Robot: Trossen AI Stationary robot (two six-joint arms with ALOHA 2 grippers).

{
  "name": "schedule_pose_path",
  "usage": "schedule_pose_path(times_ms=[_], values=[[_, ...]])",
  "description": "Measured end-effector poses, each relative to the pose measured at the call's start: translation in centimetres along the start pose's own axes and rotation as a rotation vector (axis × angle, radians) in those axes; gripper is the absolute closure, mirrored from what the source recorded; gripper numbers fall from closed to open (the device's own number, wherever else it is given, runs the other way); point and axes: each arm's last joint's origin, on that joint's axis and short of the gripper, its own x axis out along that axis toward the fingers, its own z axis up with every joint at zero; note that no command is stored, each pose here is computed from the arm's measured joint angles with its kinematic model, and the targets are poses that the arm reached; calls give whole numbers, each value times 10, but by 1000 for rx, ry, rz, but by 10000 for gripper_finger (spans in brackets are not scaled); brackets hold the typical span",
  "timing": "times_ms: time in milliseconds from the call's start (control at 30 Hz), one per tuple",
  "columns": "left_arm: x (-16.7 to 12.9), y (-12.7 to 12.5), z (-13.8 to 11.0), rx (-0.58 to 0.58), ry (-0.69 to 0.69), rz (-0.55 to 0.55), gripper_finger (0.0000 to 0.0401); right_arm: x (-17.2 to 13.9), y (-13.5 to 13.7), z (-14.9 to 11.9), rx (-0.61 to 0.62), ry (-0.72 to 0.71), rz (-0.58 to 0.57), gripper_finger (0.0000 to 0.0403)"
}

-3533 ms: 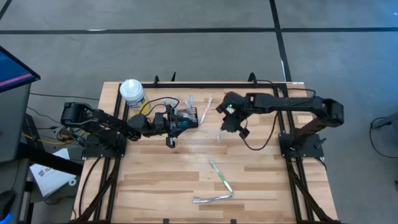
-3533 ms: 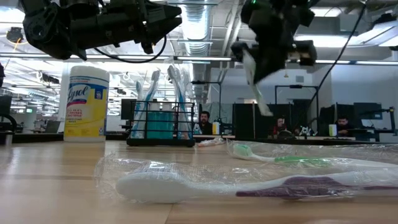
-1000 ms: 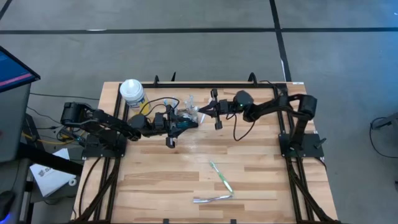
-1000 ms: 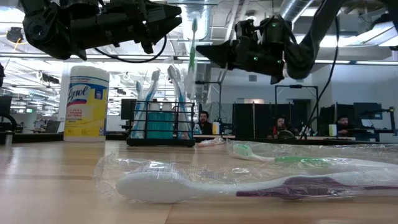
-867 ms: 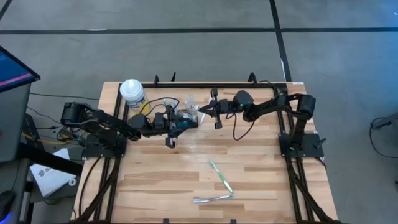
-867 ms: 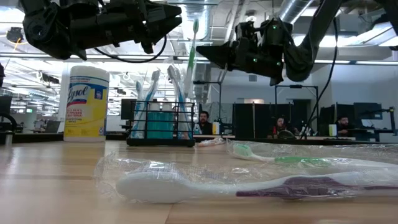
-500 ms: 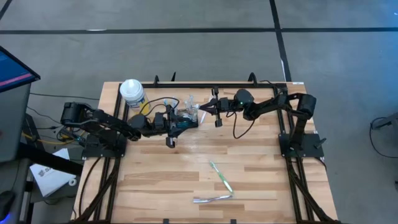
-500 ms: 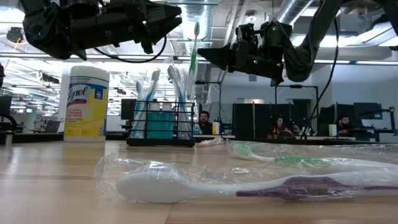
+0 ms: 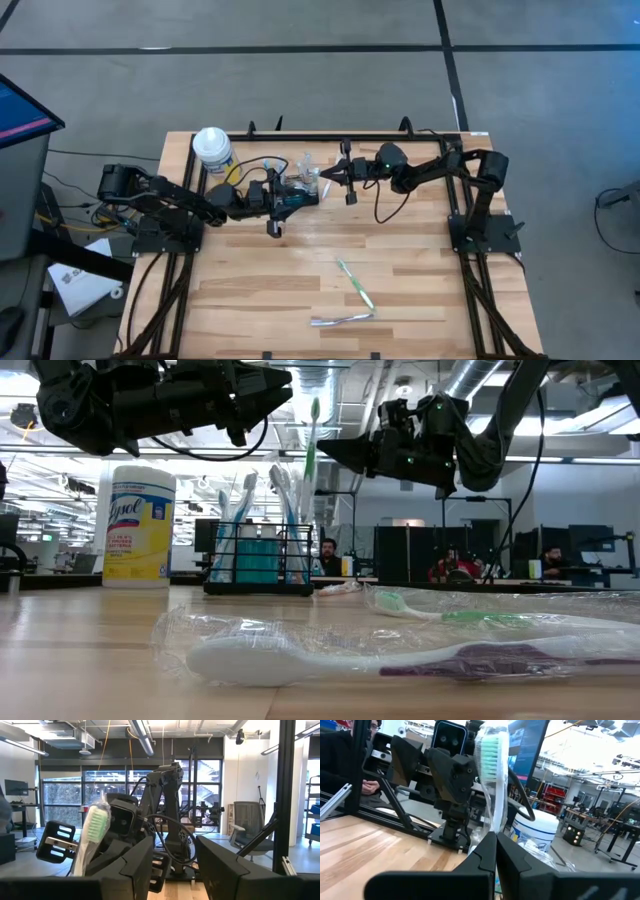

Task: Pick & Place toothbrushing station
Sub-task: Put the top green toothbrush into the mesh organizer

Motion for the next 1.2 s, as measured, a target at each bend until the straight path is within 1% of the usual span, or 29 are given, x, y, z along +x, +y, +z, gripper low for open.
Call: schedule_pose_path(times_ms=[333, 633, 933, 1200], values=[[0, 0, 0, 0, 0, -3, 256, 0, 0, -3, 15, 31, -11, 403], [0, 0, 0, 0, 0, -3, 256, 0, 0, -4, 14, 32, -13, 403], [0, 0, 0, 0, 0, -2, 256, 4, 6, -35, 69, -19, -39, 403], [0, 0, 0, 0, 0, 1, 256, 3, 7, -42, 94, -2, -41, 403]])
